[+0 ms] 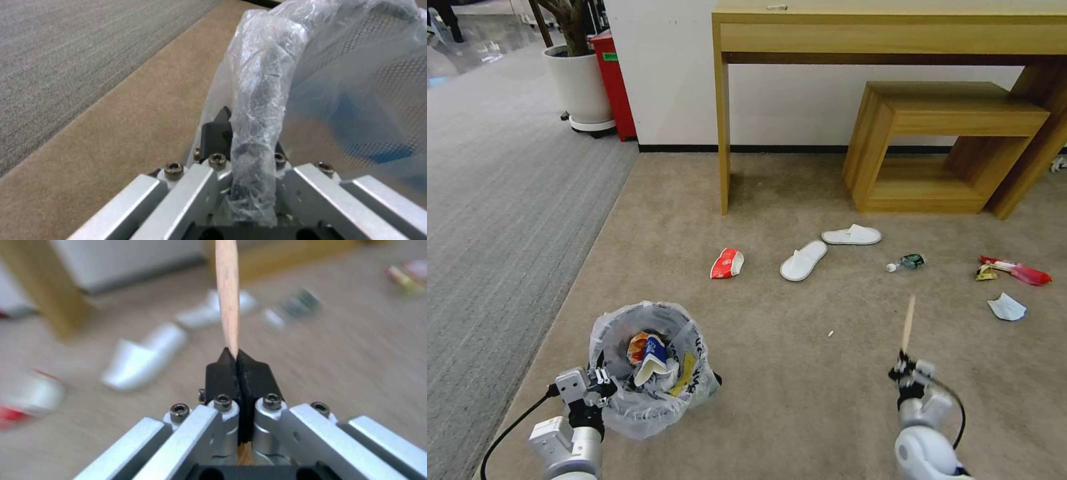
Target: Pick up the trash bin and place the garbage on the floor into it.
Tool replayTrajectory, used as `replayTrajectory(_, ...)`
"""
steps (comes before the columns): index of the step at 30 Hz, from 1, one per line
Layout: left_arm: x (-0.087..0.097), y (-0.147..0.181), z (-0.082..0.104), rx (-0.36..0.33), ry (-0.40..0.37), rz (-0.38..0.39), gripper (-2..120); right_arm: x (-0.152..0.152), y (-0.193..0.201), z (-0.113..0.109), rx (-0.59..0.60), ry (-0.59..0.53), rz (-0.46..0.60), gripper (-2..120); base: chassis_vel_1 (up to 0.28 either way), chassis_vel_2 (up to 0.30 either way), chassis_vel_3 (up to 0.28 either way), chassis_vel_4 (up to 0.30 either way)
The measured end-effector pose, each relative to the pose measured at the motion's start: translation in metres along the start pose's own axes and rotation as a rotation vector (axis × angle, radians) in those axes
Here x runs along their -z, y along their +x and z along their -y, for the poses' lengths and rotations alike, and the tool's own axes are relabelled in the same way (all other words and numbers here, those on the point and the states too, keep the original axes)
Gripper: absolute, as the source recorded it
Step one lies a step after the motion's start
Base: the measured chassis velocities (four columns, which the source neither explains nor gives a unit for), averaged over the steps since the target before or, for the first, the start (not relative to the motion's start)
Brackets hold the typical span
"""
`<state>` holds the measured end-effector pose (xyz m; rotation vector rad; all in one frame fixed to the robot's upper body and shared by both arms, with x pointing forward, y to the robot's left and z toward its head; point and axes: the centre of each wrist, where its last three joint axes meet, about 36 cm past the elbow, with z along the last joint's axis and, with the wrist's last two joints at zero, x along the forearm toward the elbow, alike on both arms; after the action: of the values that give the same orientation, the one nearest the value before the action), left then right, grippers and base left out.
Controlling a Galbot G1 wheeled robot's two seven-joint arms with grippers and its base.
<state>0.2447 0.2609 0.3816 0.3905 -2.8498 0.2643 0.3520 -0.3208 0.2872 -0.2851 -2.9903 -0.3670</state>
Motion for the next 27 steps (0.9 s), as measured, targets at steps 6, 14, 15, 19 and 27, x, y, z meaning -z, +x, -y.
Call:
replayTrajectory(6,-0.001,0.001,0.003,0.000,-0.005,-0.006,1,0.081,0.007,-0.056,0.334,-0.026,0.178,0,0.000,0.000,0.000,0.000)
replayTrajectory(14,0.001,0.009,0.008,-0.010,-0.005,-0.036,1,0.137,0.011,-0.106,0.702,-0.010,0.306,0,0.000,0.000,0.000,0.000)
replayTrajectory(15,0.002,0.010,0.008,-0.011,-0.005,-0.039,1,0.139,0.011,-0.109,0.720,-0.010,0.310,0,0.000,0.000,0.000,0.000)
replayTrajectory(19,0.011,0.016,0.012,-0.010,0.009,-0.060,1,0.147,0.013,-0.128,0.832,-0.011,0.329,0,0.000,0.000,0.000,0.000)
replayTrajectory(27,0.048,0.028,0.009,0.015,0.092,-0.141,1,0.142,0.021,-0.140,0.942,0.018,0.312,0,0.000,0.000,0.000,0.000)
